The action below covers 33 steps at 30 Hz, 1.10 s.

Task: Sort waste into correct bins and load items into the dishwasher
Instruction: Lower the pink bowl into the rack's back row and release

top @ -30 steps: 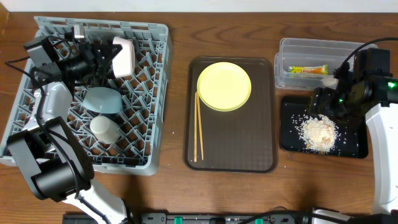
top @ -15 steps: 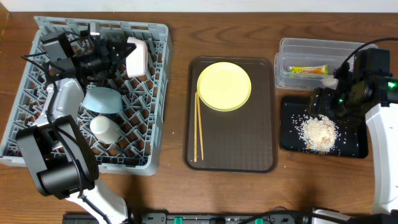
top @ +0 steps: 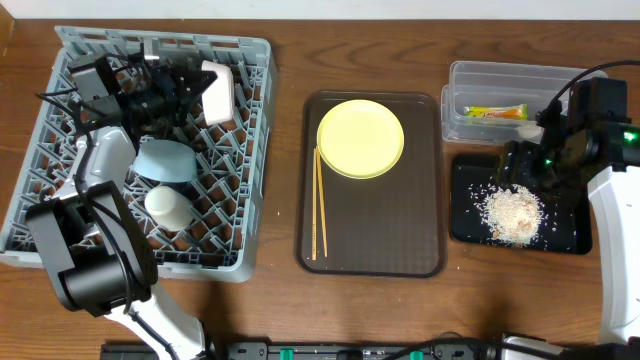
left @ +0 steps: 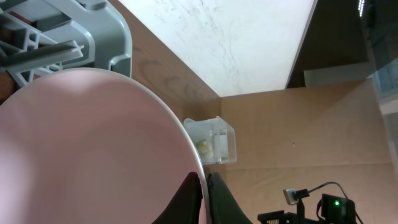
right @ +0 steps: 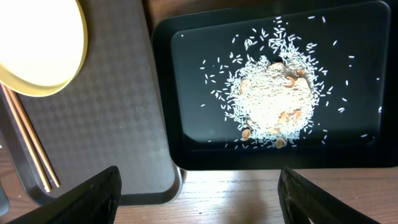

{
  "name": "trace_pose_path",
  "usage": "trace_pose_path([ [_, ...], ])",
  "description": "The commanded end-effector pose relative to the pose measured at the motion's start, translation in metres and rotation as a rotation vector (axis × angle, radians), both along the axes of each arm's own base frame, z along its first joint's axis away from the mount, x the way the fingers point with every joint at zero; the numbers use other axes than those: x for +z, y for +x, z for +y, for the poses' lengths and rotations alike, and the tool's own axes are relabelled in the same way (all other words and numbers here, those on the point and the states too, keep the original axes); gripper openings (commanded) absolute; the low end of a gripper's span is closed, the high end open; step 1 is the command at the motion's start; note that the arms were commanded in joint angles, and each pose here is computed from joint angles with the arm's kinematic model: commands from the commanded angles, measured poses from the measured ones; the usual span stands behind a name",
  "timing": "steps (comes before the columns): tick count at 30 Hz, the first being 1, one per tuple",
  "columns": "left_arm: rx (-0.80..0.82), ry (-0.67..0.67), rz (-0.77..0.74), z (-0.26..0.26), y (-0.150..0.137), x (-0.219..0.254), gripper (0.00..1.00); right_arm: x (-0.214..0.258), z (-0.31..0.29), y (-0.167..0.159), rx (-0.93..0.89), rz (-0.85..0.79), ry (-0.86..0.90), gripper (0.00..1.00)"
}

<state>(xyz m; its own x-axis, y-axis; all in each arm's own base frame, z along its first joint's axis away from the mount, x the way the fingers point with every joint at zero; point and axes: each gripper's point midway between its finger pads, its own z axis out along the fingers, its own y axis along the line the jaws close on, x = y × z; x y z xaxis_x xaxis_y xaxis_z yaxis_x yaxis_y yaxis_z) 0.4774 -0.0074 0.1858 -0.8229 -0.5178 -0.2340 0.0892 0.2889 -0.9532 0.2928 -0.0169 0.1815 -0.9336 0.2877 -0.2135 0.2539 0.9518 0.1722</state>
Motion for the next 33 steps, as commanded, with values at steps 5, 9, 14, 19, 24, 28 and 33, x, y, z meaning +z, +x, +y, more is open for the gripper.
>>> trace_pose_path([
  [5, 0.111, 0.012, 0.099, 0.033, 0.005, -0.04, 0.32, 0.006, -0.004, 0.0, -0.023, -0.02, -0.003, 0.79],
  [9, 0.165, 0.015, 0.1, 0.058, 0.004, -0.04, 0.5, 0.006, -0.004, 0.0, -0.023, -0.02, -0.003, 0.79],
  [14, 0.226, 0.018, 0.103, 0.084, 0.001, -0.041, 0.73, 0.006, -0.004, 0.0, -0.023, -0.019, -0.003, 0.79],
  [19, 0.268, 0.016, 0.103, 0.104, -0.003, -0.041, 0.79, 0.006, -0.004, -0.001, -0.023, -0.016, -0.002, 0.79],
  [24, 0.293, 0.014, 0.086, 0.118, -0.007, -0.033, 0.8, 0.006, -0.004, -0.001, -0.023, -0.016, -0.002, 0.79],
  [28, 0.288, 0.035, 0.025, 0.117, -0.01, -0.007, 0.81, 0.006, -0.004, -0.001, -0.023, -0.017, -0.002, 0.79],
  [33, 0.257, 0.068, -0.054, 0.097, -0.016, 0.035, 0.81, 0.006, -0.004, -0.001, -0.023, -0.018, -0.003, 0.79],
])
